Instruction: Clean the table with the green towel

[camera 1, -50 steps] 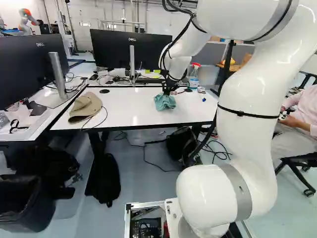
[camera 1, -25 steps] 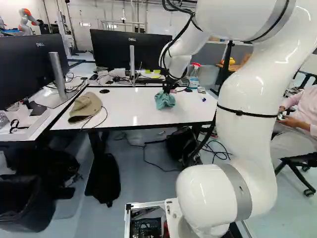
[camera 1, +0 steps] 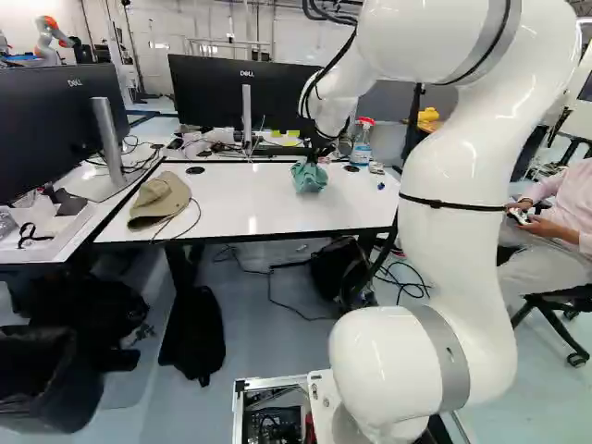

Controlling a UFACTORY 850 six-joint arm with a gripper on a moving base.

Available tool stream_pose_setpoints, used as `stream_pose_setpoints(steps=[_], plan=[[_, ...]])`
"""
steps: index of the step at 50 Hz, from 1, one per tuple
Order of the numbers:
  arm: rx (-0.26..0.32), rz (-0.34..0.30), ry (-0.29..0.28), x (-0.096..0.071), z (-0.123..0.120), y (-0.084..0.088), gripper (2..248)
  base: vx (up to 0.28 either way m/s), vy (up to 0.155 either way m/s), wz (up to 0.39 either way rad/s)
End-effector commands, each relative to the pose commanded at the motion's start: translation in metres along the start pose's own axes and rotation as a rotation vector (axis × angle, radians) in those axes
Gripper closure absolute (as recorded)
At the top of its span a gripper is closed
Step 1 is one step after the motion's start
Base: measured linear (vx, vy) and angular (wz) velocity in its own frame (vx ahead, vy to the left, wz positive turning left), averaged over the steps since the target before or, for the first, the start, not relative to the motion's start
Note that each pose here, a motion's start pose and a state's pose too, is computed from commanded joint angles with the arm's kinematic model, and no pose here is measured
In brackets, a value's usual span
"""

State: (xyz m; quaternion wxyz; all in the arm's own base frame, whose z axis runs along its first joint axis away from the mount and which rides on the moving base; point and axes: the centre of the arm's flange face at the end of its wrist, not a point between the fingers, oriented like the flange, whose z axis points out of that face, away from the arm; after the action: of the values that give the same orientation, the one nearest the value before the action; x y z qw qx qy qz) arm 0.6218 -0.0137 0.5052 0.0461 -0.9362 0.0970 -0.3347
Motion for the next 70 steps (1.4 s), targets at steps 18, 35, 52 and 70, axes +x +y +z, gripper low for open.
stream_pose_setpoints(steps=[18,35,52,70], plan=[[0.002,0.001,0.021,0.025,0.024,-0.002,227,0.0,0.0,0.0],[0.008,-0.002,0.04,0.044,0.044,-0.008,227,0.0,0.0,0.0],[0.007,-0.002,0.034,0.045,0.056,-0.007,227,0.0,0.0,0.0],[0.002,-0.001,0.006,0.037,0.08,-0.005,227,0.0,0.0,0.0]])
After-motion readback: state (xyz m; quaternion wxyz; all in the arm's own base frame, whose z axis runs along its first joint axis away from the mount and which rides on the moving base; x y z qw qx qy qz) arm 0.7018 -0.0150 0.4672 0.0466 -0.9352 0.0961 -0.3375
